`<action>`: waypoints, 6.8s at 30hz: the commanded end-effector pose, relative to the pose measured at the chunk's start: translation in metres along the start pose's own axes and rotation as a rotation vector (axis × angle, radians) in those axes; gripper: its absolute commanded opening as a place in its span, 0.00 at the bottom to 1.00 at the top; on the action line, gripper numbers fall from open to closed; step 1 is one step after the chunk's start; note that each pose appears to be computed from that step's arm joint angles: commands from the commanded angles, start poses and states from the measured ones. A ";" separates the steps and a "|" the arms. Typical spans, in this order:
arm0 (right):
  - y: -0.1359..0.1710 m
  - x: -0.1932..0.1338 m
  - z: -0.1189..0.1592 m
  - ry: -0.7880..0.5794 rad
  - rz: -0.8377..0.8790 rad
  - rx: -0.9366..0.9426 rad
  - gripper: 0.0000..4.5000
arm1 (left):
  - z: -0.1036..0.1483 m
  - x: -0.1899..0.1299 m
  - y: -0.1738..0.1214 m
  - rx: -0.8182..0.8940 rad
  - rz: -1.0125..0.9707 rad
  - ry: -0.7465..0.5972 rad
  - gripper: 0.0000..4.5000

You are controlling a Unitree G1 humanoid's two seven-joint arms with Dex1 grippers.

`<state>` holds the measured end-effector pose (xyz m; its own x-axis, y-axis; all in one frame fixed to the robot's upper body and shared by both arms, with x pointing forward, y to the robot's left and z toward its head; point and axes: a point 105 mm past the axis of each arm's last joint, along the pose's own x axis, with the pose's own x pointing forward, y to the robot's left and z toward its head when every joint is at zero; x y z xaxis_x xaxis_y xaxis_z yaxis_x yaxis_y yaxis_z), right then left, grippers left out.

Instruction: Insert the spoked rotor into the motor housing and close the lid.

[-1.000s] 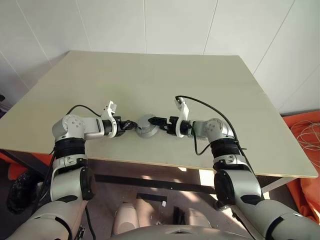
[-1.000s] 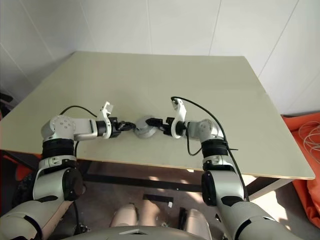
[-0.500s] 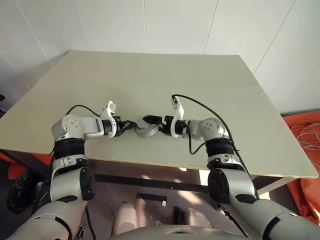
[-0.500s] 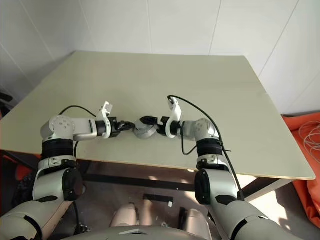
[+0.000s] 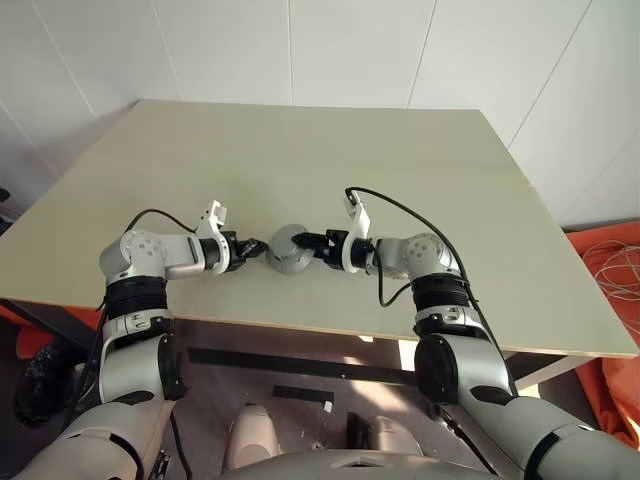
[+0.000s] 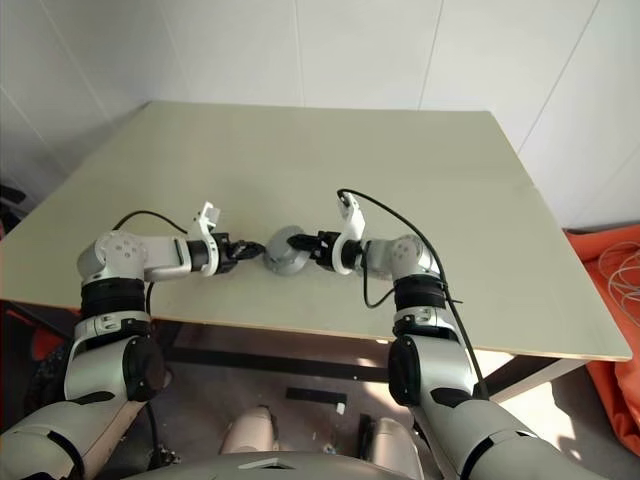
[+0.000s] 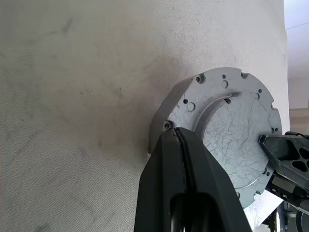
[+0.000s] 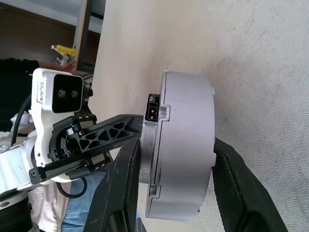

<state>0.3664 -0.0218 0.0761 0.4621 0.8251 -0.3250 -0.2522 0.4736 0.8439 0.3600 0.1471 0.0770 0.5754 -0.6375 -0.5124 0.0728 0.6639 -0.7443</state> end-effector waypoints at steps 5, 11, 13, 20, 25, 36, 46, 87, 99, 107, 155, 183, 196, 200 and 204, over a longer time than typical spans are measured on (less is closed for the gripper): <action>0.018 0.002 0.013 -0.037 0.054 -0.022 0.46 | -0.001 -0.001 0.004 0.012 0.021 -0.005 0.00; 0.017 -0.001 0.030 -0.123 0.089 0.081 0.46 | 0.010 -0.007 -0.009 0.045 -0.067 -0.079 0.00; 0.018 -0.002 0.037 -0.145 0.097 0.112 0.46 | 0.013 -0.010 -0.016 0.056 -0.100 -0.096 0.00; 0.016 -0.002 0.049 -0.188 0.083 0.160 0.46 | 0.018 -0.016 -0.026 0.081 -0.159 -0.143 0.00; 0.014 -0.003 0.058 -0.235 0.090 0.232 0.46 | 0.023 -0.021 -0.030 0.080 -0.204 -0.187 0.00; 0.058 -0.014 0.093 -0.348 0.310 0.310 0.46 | 0.049 -0.026 -0.030 -0.046 -0.253 -0.385 0.00; 0.069 -0.022 0.092 -0.332 0.360 0.278 0.46 | 0.051 -0.029 -0.028 -0.124 -0.258 -0.407 0.09; 0.102 -0.024 0.057 -0.180 0.464 0.162 0.46 | 0.048 -0.028 -0.089 -0.276 -0.709 -0.267 0.99; 0.092 -0.023 0.070 -0.219 0.420 0.188 0.46 | 0.041 -0.030 -0.079 -0.272 -0.673 -0.270 0.73; 0.091 -0.023 0.071 -0.223 0.419 0.185 0.46 | 0.043 -0.028 -0.078 -0.279 -0.657 -0.285 0.48; 0.031 -0.041 0.107 -0.438 0.135 0.066 0.99 | 0.071 -0.066 0.045 -0.285 -0.055 -0.755 0.48; 0.022 -0.034 0.106 -0.411 0.073 0.088 1.00 | -0.017 -0.048 0.034 -0.035 -0.027 -0.120 1.00; 0.038 -0.043 0.093 -0.343 0.121 -0.217 1.00 | -0.011 -0.045 -0.044 0.550 -0.173 -0.138 1.00; 0.036 -0.053 0.082 -0.309 0.098 -0.492 1.00 | 0.003 -0.056 -0.063 0.706 -0.205 -0.191 1.00; 0.019 -0.069 0.074 -0.286 0.025 -0.816 1.00 | 0.020 -0.064 -0.070 0.886 -0.172 -0.319 1.00</action>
<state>0.3941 -0.0943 0.1259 0.6340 0.7566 -0.1604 -0.6639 0.6388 0.3889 0.3338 0.1517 0.1529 0.6683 -0.7003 -0.2509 0.6531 0.7138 -0.2527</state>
